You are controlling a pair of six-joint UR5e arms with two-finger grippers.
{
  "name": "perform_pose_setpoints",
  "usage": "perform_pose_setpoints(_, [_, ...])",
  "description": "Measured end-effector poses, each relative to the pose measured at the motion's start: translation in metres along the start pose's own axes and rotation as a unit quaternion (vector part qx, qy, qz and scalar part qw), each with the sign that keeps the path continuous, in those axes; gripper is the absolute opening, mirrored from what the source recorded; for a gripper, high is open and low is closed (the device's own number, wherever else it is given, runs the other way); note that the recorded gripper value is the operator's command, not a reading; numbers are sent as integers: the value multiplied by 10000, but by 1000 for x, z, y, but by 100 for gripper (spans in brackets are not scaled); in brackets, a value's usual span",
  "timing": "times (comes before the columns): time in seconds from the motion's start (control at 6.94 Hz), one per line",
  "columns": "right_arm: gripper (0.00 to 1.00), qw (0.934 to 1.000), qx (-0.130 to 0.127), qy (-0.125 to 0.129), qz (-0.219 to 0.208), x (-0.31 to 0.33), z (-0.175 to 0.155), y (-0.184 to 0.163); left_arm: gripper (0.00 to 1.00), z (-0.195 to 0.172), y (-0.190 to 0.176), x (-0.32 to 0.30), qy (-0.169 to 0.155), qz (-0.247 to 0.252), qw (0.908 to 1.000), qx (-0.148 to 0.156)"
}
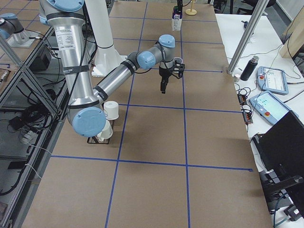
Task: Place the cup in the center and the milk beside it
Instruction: 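Grasp the Pascual milk carton with the left gripper and lift it, then carry the milk carton beside the mug and lower it with the left gripper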
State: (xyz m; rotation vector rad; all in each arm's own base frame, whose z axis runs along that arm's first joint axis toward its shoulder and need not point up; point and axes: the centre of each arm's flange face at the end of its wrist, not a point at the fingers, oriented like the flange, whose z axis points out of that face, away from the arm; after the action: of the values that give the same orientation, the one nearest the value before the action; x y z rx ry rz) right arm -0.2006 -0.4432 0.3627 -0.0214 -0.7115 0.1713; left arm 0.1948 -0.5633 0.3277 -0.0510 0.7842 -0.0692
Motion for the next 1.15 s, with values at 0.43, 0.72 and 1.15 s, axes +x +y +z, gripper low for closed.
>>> perform_pose_setpoints(0.43, [100,9974,-101,429,-569,101,8,-12,2,-3,14,186,82,-159,9996,-228])
perform_pose_setpoints(0.72, [100,9954,-260,511,-767,150,16,-21,3,8,16,279,74,-242,9991,-330])
perform_pose_setpoints(1.15, [100,9940,-503,247,-936,204,22,-36,6,51,54,351,-7,-227,9986,-482])
